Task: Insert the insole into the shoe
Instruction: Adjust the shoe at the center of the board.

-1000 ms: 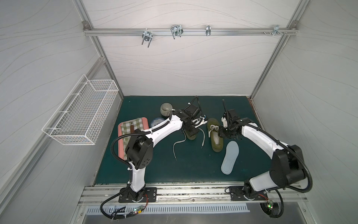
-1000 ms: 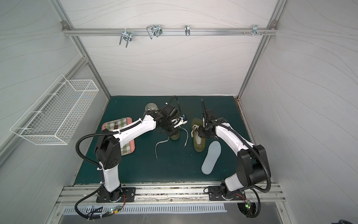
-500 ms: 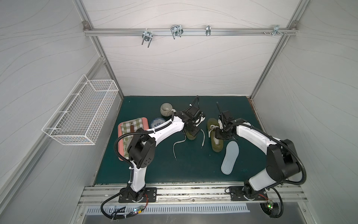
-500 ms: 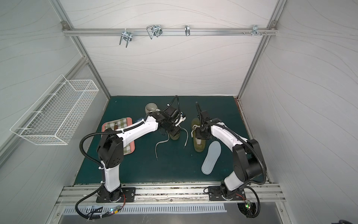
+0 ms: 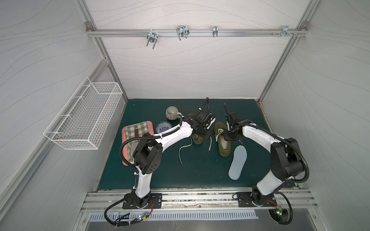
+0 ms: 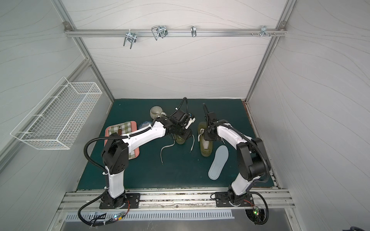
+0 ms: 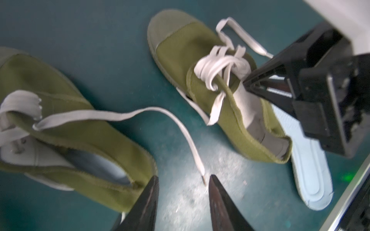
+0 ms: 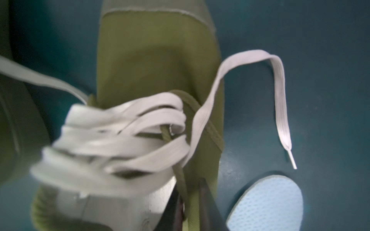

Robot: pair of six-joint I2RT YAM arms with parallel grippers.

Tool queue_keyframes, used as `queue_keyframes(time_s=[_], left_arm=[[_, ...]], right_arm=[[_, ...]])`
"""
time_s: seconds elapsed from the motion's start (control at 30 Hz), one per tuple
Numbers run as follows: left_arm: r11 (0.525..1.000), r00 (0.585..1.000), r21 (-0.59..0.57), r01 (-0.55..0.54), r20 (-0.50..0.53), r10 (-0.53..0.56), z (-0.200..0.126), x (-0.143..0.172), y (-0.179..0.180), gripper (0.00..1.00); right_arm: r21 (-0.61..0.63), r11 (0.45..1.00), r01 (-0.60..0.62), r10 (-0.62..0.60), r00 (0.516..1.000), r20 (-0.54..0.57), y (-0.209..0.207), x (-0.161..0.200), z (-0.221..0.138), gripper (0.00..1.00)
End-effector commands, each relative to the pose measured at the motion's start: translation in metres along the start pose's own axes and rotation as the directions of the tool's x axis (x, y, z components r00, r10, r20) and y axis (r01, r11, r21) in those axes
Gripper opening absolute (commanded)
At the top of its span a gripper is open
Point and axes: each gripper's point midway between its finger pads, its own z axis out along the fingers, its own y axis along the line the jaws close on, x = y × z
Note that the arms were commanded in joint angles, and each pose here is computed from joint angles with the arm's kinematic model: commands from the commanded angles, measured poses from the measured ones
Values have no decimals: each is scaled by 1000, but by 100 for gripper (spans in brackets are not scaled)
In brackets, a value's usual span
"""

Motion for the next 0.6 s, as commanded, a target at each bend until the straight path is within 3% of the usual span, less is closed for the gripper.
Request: queue_keyframes(time_s=[0.0, 0.33, 0.57], left_arm=[[996, 997, 82, 46, 53, -51, 18, -17, -22, 42], [990, 998, 137, 30, 57, -38, 34, -29, -52, 43], [989, 995, 136, 58, 71, -68, 43, -34, -53, 43]], right_arm=[[-38, 999, 1, 0, 1000, 27, 1, -9, -5, 3], [-141, 990, 8, -4, 1000, 26, 16, -5, -10, 0], [-168, 986, -5, 9, 1000, 25, 16, -2, -10, 0]])
